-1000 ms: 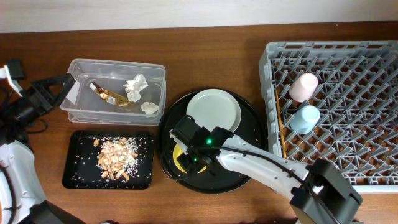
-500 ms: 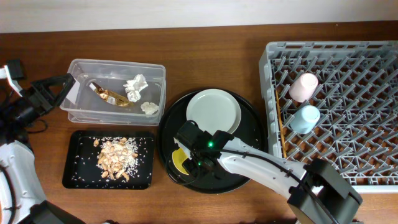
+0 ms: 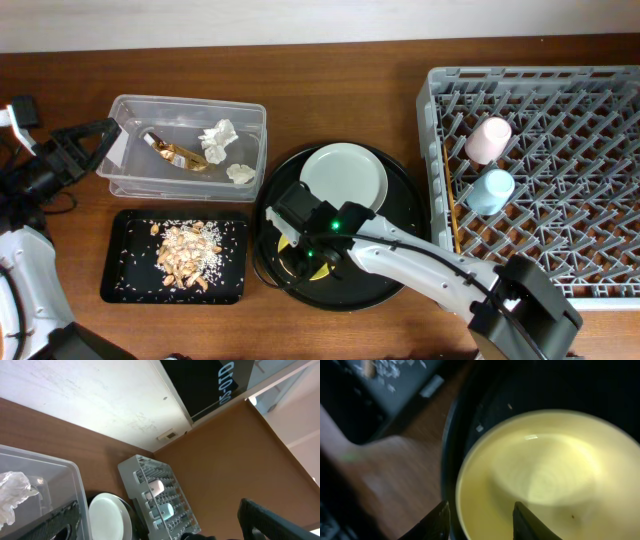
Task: Sort waste into correct bins and load items into the dishwasher rack
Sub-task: 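Lift the yellow bowl with the right gripper and carry it right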
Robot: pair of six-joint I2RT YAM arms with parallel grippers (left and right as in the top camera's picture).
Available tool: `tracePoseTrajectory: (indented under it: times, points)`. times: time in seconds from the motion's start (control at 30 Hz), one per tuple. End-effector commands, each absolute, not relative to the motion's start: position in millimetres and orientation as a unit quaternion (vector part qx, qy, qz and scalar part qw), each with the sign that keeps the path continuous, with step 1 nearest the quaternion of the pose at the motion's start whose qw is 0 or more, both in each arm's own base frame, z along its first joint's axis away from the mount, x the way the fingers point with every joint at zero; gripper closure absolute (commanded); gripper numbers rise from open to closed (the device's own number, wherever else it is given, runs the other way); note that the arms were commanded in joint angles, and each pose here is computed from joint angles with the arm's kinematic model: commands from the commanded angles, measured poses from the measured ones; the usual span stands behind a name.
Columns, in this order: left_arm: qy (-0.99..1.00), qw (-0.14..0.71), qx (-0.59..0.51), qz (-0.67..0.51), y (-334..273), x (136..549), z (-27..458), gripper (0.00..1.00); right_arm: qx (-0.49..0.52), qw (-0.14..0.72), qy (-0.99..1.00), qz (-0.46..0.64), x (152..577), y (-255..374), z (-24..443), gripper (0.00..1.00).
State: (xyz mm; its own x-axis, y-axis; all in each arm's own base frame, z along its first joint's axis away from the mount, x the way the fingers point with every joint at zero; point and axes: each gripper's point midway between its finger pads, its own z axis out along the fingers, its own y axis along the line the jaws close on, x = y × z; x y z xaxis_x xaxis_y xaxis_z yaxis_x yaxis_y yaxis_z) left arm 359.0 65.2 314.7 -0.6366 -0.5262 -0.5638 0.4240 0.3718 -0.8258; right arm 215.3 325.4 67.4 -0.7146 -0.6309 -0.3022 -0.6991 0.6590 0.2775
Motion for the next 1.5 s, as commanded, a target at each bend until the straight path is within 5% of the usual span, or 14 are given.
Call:
tracePoseTrajectory:
  times: [0.0, 0.5, 0.63, 0.97, 1.07, 1.2, 1.47]
  points:
    - [0.709, 0.425, -0.028, -0.563, 63, 355, 320, 0.01, -0.388, 0.074, 0.895, 0.206, 202, 332, 71, 0.60]
    - [0.709, 0.425, -0.028, -0.563, 63, 355, 320, 0.01, -0.432, 0.094, 0.894, 0.064, 206, 298, 29, 0.54]
    - [0.709, 0.425, -0.028, -0.563, 63, 355, 320, 0.01, -0.431, 0.092, 0.895, 0.063, 206, 297, 29, 0.82]
    - [0.709, 0.425, -0.028, -0.563, 63, 355, 320, 0.01, -0.433, 0.077, 0.895, 0.075, 199, 297, 28, 0.81]
    - [0.709, 0.425, -0.028, -0.563, 63, 355, 320, 0.01, -0.433, 0.077, 0.894, 0.081, 198, 300, 30, 0.96]
    - [0.709, 0.425, -0.028, -0.563, 63, 355, 320, 0.01, -0.428, 0.069, 0.896, 0.099, 195, 306, 45, 0.96]
    - [0.709, 0.425, -0.028, -0.563, 63, 355, 320, 0.01, -0.422, 0.079, 0.890, 0.155, 180, 308, 153, 0.96]
